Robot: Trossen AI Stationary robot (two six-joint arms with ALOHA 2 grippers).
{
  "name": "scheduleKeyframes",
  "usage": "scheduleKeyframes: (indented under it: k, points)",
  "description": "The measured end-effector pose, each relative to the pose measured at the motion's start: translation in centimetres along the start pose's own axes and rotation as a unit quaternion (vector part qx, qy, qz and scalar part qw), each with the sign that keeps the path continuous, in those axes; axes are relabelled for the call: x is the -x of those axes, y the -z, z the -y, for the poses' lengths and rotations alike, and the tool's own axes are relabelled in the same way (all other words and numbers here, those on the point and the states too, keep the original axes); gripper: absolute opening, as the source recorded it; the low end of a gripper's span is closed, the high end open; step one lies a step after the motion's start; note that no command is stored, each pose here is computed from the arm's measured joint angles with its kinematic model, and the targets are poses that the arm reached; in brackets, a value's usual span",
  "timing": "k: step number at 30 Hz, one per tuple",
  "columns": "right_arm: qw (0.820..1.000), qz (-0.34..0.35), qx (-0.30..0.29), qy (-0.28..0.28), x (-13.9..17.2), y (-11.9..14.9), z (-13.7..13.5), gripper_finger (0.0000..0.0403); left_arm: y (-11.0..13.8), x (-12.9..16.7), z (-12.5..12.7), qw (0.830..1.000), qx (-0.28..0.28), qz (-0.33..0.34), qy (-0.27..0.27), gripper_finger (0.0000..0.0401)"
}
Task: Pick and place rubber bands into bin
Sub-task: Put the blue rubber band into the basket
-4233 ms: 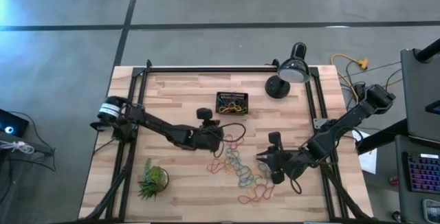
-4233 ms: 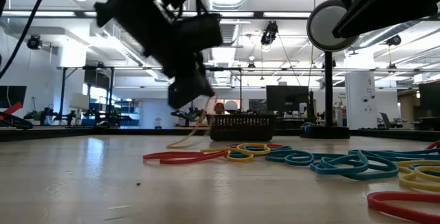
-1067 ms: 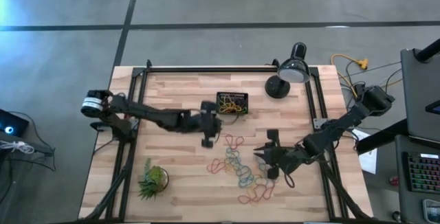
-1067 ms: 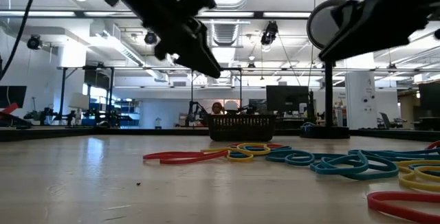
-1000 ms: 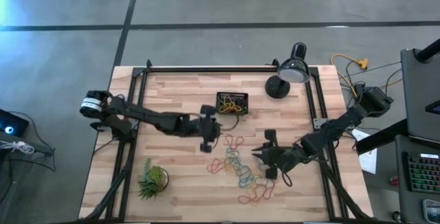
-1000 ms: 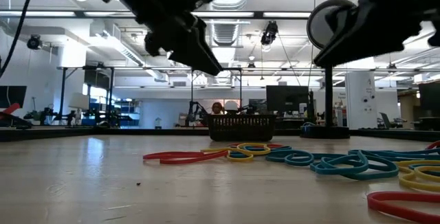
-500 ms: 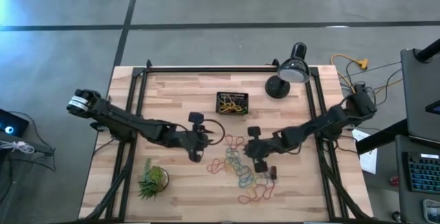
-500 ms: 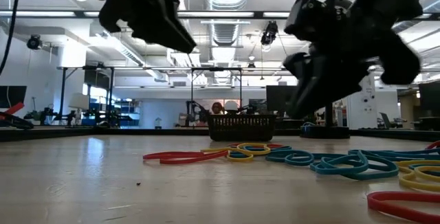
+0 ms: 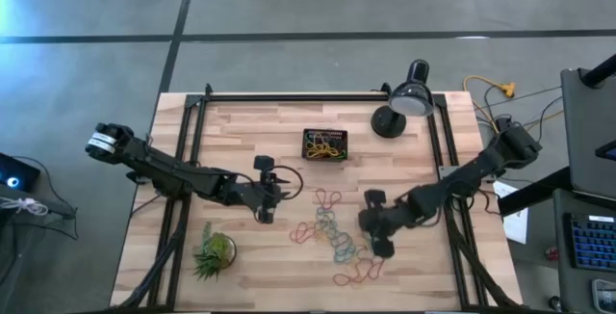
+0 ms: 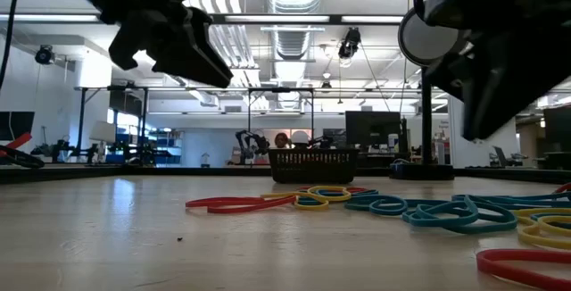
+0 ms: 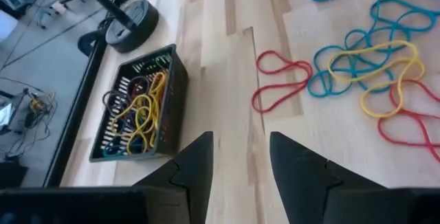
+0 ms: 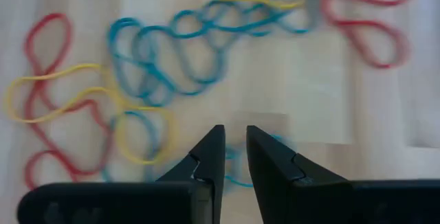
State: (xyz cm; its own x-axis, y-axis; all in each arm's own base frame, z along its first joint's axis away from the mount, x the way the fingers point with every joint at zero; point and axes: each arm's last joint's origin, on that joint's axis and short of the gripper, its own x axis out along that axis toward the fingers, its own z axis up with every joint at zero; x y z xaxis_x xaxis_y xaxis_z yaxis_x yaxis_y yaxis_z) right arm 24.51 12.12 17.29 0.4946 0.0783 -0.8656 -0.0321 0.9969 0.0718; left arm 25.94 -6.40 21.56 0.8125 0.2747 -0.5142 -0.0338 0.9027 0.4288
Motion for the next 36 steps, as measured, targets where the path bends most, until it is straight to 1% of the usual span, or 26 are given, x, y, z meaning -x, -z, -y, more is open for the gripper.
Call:
scheduleKeyframes:
  k: [3,7,12,17,25,27,30,36]
  points:
    - [1.000,-0.020,-0.012,-0.001,-0.8,0.8,-1.0,0.0056,-0.4,0.1,-0.2,1.000,0.001,0.019,-0.007,0.0128]
    - [0.998,-0.045,-0.039,0.006,-1.4,1.7,-2.0,0.0056,-0.4,0.2,-0.2,1.000,0.000,0.019,-0.007,0.0128]
    - [0.997,-0.049,-0.065,0.009,-1.5,2.2,-2.5,0.0056,-0.6,0.3,-0.3,1.000,0.005,0.026,-0.008,0.0128]
    - [0.997,-0.042,-0.066,0.022,-1.5,2.4,-2.7,0.0056,-0.6,0.3,-0.3,1.000,0.006,0.028,-0.008,0.0128]
    - [0.996,-0.052,-0.070,0.035,-1.9,2.9,-2.4,0.0056,-0.5,0.3,-0.3,1.000,0.006,0.027,-0.006,0.0128]
    - [0.995,-0.049,-0.076,0.034,-2.0,2.9,-2.4,0.0056,-0.4,0.3,-0.2,1.000,0.006,0.026,-0.006,0.0128]
    - [0.993,-0.063,-0.088,0.046,-2.7,3.4,-2.3,0.0056,-0.4,0.3,-0.2,1.000,0.005,0.026,-0.006,0.0128]
    - [0.988,-0.072,-0.123,0.057,-3.8,3.6,-2.4,0.0057,-0.4,0.2,-0.2,1.000,0.005,0.025,-0.006,0.0128]
